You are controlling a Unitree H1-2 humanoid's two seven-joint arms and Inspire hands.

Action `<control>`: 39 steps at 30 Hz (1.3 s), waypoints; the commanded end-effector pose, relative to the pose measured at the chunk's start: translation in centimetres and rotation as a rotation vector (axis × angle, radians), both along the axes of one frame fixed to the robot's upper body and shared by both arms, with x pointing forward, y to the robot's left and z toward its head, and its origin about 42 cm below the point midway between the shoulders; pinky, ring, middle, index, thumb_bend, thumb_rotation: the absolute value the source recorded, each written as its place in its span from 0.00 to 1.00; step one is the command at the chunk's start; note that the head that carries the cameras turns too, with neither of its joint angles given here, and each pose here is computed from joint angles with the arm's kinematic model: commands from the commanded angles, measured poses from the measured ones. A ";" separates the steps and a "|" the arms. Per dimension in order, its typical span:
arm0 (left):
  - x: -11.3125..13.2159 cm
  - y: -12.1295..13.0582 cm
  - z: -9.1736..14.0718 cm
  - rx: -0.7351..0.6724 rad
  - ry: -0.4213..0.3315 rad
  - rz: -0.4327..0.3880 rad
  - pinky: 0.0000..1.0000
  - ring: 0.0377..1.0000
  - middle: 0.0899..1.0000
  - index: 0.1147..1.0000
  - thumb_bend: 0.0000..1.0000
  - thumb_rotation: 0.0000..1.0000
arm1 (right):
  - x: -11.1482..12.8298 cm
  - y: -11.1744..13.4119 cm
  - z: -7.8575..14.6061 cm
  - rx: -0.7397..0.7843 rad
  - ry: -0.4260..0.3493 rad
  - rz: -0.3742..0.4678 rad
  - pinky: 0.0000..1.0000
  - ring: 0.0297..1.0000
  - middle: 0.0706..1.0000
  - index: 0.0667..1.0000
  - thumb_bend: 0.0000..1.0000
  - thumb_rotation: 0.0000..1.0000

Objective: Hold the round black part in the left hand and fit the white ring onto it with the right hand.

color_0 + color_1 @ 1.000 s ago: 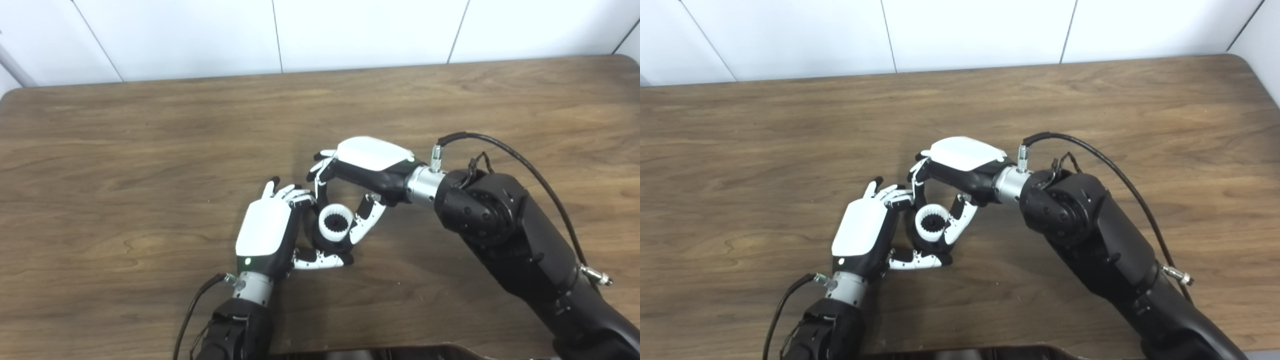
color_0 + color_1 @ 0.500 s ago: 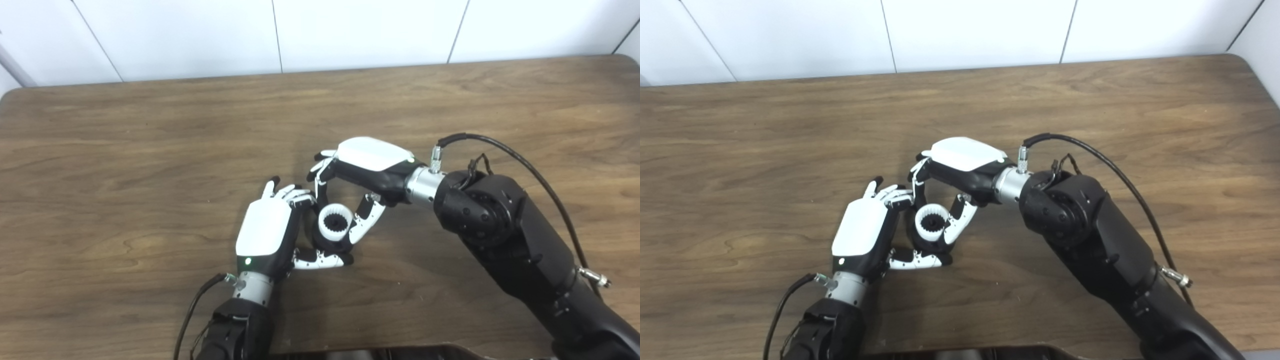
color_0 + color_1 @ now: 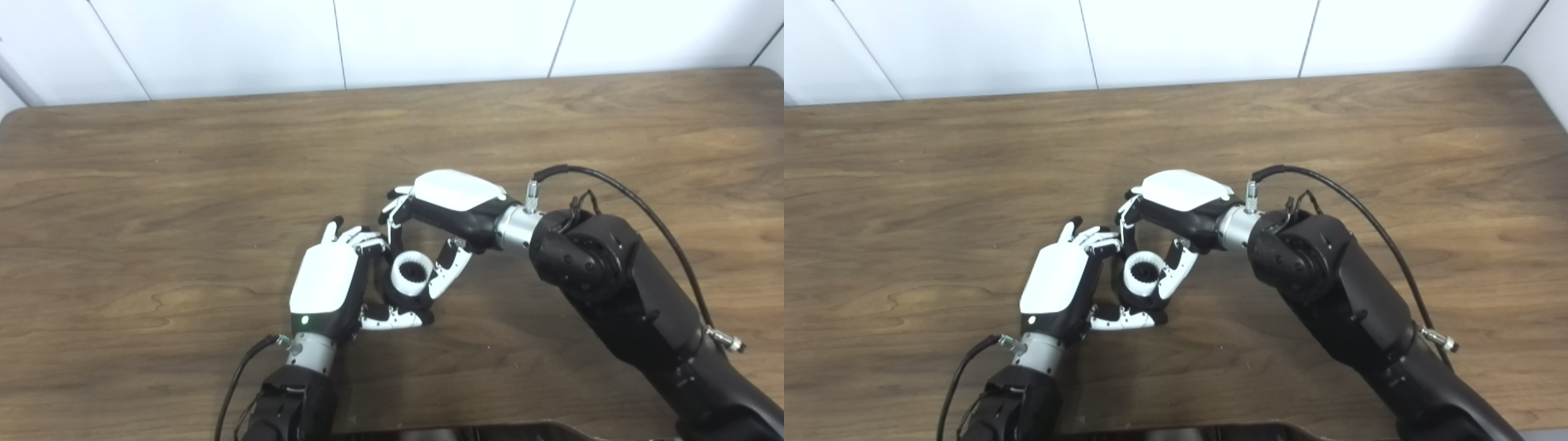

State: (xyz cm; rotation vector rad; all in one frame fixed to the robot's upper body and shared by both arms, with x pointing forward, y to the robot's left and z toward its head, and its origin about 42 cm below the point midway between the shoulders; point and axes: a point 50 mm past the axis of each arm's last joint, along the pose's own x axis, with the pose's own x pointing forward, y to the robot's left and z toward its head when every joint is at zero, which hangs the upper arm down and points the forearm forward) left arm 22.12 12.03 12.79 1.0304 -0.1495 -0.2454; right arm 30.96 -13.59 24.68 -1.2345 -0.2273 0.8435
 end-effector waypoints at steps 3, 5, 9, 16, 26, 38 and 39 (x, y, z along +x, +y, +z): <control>-0.6 -0.5 -0.8 0.010 0.081 -0.041 1.00 0.85 0.71 0.42 0.52 0.05 | 0.4 0.2 1.3 0.022 -0.071 0.006 0.88 0.95 0.81 0.45 0.52 0.14; -0.6 -0.5 -0.8 0.011 0.080 -0.041 1.00 0.85 0.71 0.42 0.52 0.05 | 0.4 0.3 1.3 0.024 -0.072 0.008 0.88 0.95 0.81 0.45 0.52 0.14; -0.6 -0.5 -0.7 0.015 0.080 -0.042 1.00 0.85 0.71 0.42 0.52 0.05 | 0.3 0.4 1.4 0.031 -0.071 0.009 0.88 0.95 0.81 0.45 0.52 0.13; -0.5 -0.6 -0.7 0.015 0.083 -0.044 1.00 0.85 0.72 0.42 0.52 0.05 | 0.2 0.6 1.5 0.036 -0.074 0.017 0.89 0.95 0.81 0.45 0.52 0.14; -0.5 -0.6 -0.7 0.013 0.088 -0.040 1.00 0.85 0.72 0.42 0.52 0.05 | 0.5 0.3 1.3 0.024 -0.080 0.009 0.87 0.94 0.81 0.45 0.52 0.14; -0.3 -0.7 -0.7 0.019 0.090 -0.042 1.00 0.85 0.72 0.42 0.52 0.05 | 0.6 0.1 1.5 0.020 -0.096 0.025 0.88 0.95 0.84 0.56 0.83 0.26; -0.3 -0.7 -0.7 0.021 0.091 -0.042 1.00 0.85 0.72 0.42 0.52 0.05 | 0.7 0.0 1.6 0.014 -0.100 0.028 0.89 0.95 0.85 0.59 0.89 0.29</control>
